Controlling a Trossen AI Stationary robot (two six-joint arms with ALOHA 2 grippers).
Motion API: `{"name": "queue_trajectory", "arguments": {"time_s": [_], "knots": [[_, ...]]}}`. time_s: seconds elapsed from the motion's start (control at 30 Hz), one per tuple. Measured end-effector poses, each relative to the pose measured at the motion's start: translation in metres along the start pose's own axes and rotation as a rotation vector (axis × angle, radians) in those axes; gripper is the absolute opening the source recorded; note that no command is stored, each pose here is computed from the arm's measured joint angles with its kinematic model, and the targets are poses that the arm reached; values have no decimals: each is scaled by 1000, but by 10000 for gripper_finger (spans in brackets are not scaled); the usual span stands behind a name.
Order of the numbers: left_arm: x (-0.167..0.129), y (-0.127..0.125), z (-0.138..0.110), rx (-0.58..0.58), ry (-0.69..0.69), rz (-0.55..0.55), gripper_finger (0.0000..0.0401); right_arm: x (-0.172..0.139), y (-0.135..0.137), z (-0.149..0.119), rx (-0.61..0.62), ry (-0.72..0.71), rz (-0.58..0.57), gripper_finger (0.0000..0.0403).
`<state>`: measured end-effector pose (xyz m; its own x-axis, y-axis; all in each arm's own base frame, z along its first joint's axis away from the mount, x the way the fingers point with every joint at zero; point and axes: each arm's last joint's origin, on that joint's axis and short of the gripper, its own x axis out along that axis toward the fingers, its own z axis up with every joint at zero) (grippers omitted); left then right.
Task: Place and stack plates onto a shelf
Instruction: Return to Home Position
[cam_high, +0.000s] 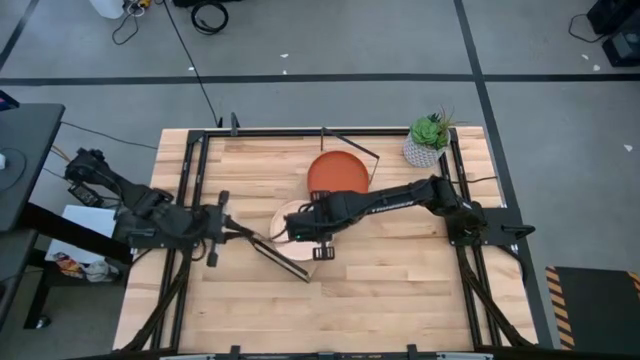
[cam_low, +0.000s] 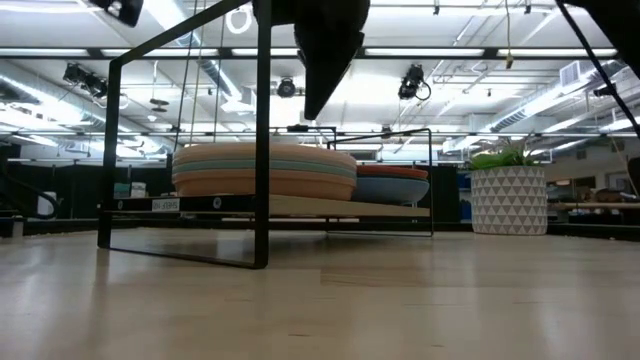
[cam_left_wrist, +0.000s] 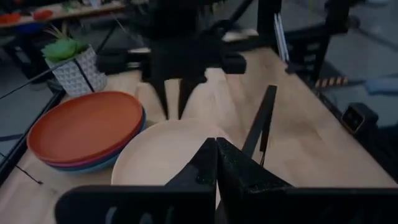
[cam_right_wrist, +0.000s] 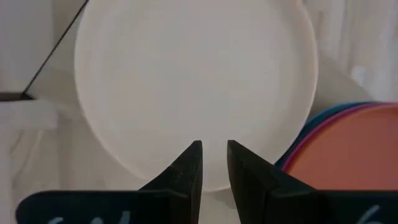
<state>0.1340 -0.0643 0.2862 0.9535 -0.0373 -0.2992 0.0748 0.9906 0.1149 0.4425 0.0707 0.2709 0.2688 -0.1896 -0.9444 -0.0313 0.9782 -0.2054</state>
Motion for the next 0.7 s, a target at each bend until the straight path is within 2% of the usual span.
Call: {"name": "queue_trajectory", "arguments": {"time_s": [0.1,0.27,0.43,0.7], "knots": [[-9,6,-16,-37,-70,16,6,-7,5,-7,-4,-48,-24,78],[-18,12,-37,-66,-167,44,6,-31,-1,-33,87,-175,-6,71],[-18,13,-55,-62,-258,48,6,-36,0,-70,169,-305,24,70],[-21,15,-76,-53,-384,63,6,-51,0,-136,307,-525,6,70]]}}
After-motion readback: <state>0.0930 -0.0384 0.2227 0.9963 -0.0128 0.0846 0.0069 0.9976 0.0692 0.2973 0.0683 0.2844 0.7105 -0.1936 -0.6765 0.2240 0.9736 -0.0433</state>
